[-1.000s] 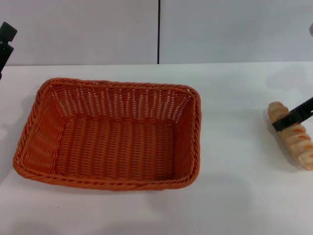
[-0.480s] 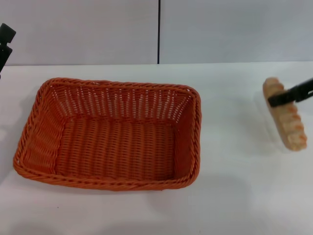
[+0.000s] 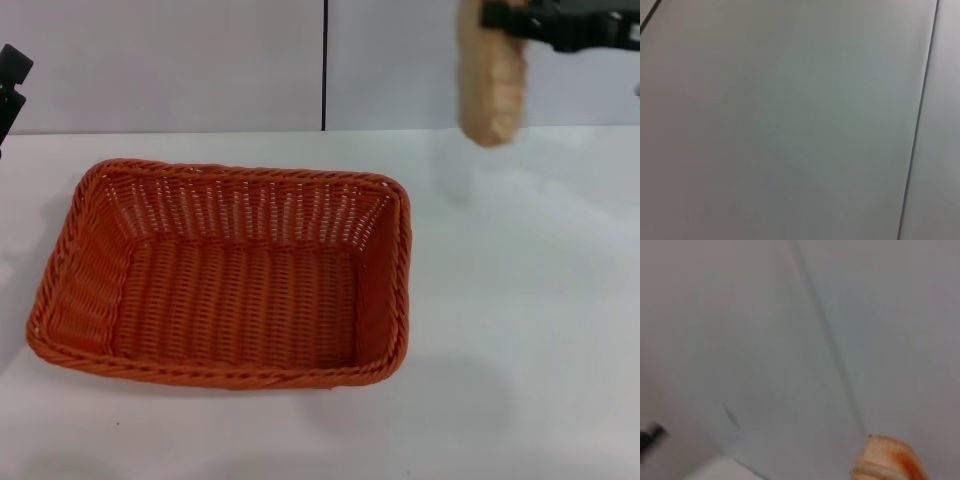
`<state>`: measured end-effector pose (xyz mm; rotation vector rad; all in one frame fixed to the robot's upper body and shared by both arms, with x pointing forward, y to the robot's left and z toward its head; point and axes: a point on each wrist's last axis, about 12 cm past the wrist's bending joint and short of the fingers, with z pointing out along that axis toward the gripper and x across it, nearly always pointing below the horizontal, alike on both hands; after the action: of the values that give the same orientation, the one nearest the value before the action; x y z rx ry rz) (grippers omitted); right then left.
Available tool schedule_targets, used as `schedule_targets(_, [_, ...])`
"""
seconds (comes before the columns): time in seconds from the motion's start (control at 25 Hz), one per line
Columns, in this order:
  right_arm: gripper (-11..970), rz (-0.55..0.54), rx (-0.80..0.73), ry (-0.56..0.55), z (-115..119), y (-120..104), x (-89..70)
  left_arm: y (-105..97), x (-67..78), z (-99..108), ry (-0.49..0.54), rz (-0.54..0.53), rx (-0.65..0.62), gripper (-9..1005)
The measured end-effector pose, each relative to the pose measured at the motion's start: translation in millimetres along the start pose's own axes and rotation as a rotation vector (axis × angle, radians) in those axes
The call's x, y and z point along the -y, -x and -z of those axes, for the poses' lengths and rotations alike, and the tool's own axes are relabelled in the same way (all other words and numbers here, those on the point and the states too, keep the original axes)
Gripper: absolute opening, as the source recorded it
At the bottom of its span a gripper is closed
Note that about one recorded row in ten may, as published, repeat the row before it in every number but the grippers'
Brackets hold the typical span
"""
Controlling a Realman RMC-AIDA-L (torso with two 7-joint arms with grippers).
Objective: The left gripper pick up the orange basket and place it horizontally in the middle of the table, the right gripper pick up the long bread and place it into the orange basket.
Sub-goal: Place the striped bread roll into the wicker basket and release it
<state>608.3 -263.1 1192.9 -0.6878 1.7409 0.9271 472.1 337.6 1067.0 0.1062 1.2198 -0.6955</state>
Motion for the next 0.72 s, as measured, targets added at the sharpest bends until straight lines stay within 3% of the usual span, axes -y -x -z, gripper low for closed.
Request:
schedule_targets(0.04, [354, 0.000, 0.000, 0.000, 0.0, 0.0, 0.0, 0.0, 0.0, 0.0, 0.000, 0.000, 0.000, 603])
schedule_targets(0.08, [346, 0.033, 0.047, 0.087, -16.8, -0.6, -9.5, 0.1, -0.1, -0.1, 0.000, 0.000, 0.001, 603])
schedule_targets(0.24, [314, 0.080, 0.023, 0.192, -44.2, -1.4, -25.0, 0.3, -0.4, -0.2, 0.003, -0.001, 0.002, 602])
schedule_targets(0.28, [306, 0.110, -0.017, 0.268, -66.6, -2.8, -38.9, 0.3, -0.5, -0.2, 0.006, -0.002, 0.004, 602])
schedule_targets(0.36, [296, 0.121, -0.033, 0.292, -74.4, -4.0, -43.7, 0.5, -0.7, -0.1, 0.007, -0.002, 0.005, 602])
schedule_targets(0.52, [276, 0.176, -0.147, 0.422, -115.7, -15.2, -71.6, 0.6, -0.9, -0.1, 0.010, -0.003, 0.007, 603])
schedule_targets(0.72, [282, 0.198, -0.203, 0.439, -128.4, -21.6, -79.5, -0.7, -0.9, -0.3, 0.014, -0.001, 0.001, 603])
